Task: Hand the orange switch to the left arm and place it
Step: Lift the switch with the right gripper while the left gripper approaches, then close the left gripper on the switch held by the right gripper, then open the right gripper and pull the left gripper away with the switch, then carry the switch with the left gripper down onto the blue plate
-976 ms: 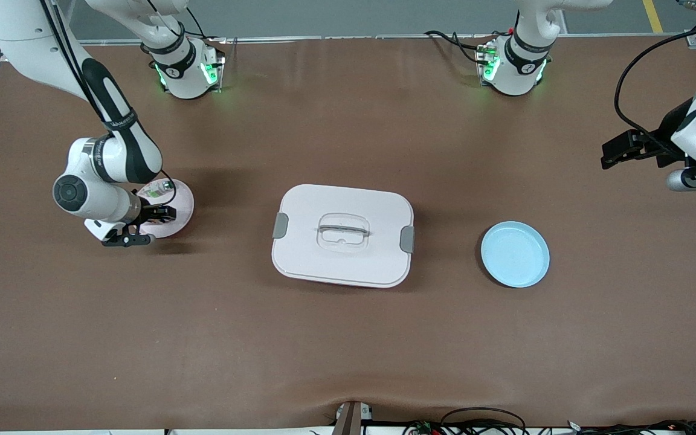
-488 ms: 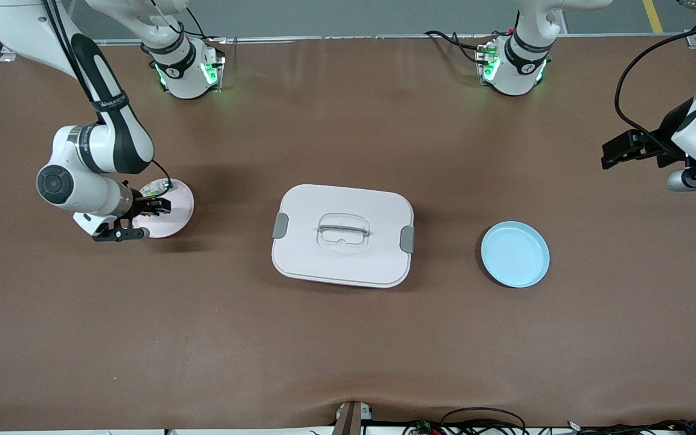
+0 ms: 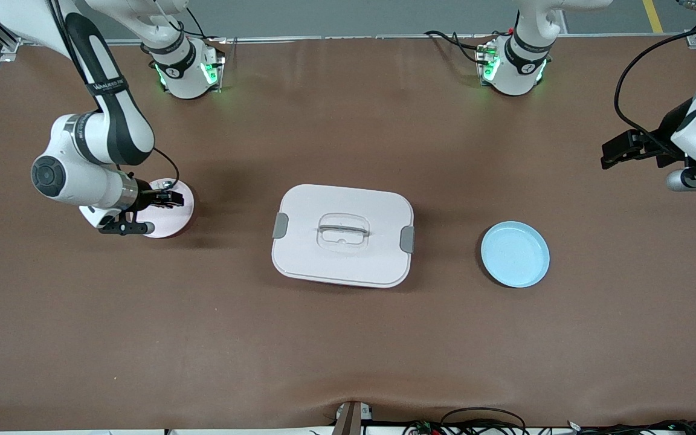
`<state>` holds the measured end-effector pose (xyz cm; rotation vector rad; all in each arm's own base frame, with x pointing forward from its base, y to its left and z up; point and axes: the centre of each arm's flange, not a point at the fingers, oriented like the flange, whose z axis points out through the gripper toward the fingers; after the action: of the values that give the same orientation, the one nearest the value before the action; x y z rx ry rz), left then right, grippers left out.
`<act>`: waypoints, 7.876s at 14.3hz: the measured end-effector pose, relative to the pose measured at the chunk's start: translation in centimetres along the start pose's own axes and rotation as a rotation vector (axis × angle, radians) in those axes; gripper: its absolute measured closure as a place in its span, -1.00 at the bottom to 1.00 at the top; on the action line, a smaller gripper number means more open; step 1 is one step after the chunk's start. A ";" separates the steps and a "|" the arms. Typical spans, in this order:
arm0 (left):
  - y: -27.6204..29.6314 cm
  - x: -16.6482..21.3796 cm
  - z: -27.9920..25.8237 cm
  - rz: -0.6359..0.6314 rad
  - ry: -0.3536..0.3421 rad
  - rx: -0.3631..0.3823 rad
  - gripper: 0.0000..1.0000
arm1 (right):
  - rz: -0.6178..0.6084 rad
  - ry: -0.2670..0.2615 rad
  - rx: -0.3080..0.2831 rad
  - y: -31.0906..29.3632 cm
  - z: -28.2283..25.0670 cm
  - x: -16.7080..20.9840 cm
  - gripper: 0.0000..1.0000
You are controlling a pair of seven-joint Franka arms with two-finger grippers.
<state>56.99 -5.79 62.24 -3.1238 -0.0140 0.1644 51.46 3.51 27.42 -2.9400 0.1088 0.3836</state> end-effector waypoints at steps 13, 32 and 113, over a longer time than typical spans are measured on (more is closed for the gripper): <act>1.6 0.6 0.8 0.016 -0.029 -0.131 -1.00 | 0.314 -0.171 0.392 -9.2 -2.2 -1.5 -0.46; 15.1 -1.0 1.4 0.153 -0.080 -0.592 -1.00 | 0.771 -0.207 0.456 -36.3 -13.1 -7.9 -0.46; 10.4 3.2 23.3 0.954 0.016 0.084 0.29 | 0.361 -0.086 0.083 -27.4 -19.9 -3.2 -1.00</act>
<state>57.81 -15.81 38.55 -2.7522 1.4145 0.1313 55.92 26.98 51.64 -2.8114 0.6326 0.5382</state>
